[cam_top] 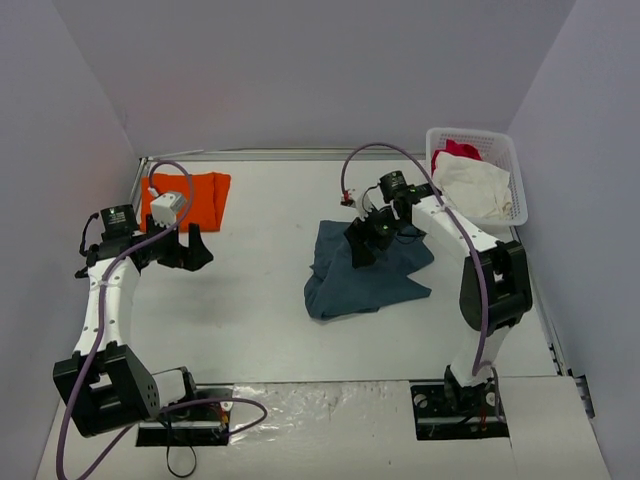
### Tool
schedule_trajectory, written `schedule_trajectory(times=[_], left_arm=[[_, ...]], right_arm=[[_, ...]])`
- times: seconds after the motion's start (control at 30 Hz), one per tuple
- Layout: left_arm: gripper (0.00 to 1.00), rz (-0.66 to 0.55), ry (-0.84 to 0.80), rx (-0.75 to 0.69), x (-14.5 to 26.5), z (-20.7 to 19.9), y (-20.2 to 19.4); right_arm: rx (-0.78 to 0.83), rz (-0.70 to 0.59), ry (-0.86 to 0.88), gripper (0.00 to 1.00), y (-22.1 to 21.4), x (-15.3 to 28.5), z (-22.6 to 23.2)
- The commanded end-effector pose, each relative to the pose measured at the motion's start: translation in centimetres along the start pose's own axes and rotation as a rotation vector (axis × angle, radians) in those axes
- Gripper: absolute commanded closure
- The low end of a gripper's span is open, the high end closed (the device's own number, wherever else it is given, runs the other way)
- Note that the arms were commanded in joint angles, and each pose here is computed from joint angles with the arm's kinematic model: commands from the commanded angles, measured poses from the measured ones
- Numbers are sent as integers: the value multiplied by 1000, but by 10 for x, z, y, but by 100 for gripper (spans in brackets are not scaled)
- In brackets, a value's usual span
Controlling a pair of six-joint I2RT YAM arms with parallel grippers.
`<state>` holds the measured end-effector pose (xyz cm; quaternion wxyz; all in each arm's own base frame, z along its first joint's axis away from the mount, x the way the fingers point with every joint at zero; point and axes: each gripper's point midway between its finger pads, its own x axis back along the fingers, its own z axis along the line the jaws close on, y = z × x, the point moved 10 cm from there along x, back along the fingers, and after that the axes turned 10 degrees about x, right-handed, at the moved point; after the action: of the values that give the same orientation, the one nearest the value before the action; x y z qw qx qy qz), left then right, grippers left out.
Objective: Fold and stack the t-shirts
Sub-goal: Move the tshirt to the center of the board, then flatten out the tshirt
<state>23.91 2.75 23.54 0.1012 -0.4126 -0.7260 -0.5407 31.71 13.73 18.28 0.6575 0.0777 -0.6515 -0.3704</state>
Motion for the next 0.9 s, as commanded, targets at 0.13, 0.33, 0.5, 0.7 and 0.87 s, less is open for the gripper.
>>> schedule_trajectory(times=[0.13,0.33,0.5,0.7,0.87], left_arm=[[6,-13,-21,-51,3,-4,11],[6,-4,-26,-47,2,-2,11],[6,-3,-29,-49,1,-3,10],[6,-1,-38,-52,1,-4,11],[6,-9,-35,-60,4,-7,11]], right_arm=[[28,41,123,26,9,-25,12],[51,65,138,100,8,-22,24],[106,19,51,100,15,17,41],[103,56,-6,38,13,20,37],[82,107,-8,33,14,-2,18]])
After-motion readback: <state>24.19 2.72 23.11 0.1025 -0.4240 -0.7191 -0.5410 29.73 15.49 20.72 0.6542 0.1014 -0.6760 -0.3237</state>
